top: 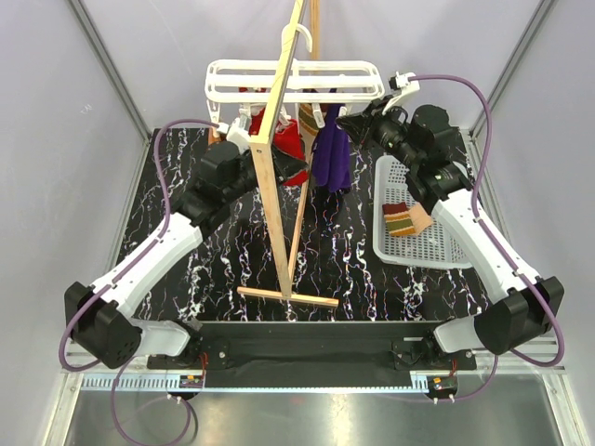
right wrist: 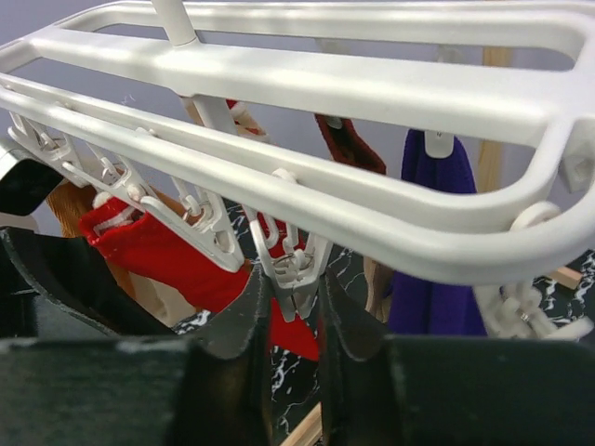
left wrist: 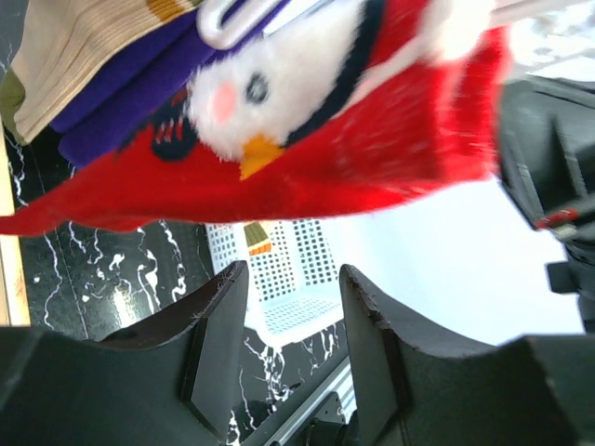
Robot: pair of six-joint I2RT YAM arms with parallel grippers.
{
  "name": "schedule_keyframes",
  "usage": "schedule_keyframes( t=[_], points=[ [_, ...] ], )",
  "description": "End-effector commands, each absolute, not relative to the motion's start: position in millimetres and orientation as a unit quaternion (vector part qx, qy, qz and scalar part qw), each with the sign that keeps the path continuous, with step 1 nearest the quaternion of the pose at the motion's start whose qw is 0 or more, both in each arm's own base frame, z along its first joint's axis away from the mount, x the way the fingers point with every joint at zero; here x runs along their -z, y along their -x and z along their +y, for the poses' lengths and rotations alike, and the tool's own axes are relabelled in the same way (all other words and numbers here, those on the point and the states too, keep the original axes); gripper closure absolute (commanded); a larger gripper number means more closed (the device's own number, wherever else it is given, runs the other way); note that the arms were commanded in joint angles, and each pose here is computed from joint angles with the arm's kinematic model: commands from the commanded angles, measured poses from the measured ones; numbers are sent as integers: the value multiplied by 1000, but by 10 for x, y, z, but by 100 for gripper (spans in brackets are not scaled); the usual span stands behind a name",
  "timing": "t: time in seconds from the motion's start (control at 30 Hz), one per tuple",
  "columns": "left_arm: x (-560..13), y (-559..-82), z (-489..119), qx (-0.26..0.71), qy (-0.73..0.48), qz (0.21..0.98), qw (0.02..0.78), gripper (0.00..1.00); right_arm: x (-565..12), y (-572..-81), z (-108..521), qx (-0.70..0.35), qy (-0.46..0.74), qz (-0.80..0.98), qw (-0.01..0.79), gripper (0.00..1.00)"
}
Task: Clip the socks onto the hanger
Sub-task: Open the clamp at the hanger.
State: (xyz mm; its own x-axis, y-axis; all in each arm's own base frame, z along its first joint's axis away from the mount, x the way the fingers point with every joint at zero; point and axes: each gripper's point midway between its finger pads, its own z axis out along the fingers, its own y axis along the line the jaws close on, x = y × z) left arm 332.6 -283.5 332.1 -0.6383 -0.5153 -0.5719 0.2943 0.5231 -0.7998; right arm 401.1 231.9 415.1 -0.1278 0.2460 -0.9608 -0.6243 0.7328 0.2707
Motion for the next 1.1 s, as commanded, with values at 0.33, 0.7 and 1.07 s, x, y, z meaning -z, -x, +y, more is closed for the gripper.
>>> schedule_keyframes(
  t=[0.33, 0.7, 1.07],
  points=[
    [-3950, -2879, -2759, 594, -37, 673, 438, 54, -4227, -3660, 2343, -379, 140, 682, 610, 100],
    [-4530, -2656, -2837, 692, -112, 565, 435, 53, -4145, -3226, 2487, -449, 130, 746, 474, 100],
    [-4839, -2736, -2977, 708, -103, 525, 460, 41, -4209, -3027, 2601, -487, 171, 740, 432, 100]
  ],
)
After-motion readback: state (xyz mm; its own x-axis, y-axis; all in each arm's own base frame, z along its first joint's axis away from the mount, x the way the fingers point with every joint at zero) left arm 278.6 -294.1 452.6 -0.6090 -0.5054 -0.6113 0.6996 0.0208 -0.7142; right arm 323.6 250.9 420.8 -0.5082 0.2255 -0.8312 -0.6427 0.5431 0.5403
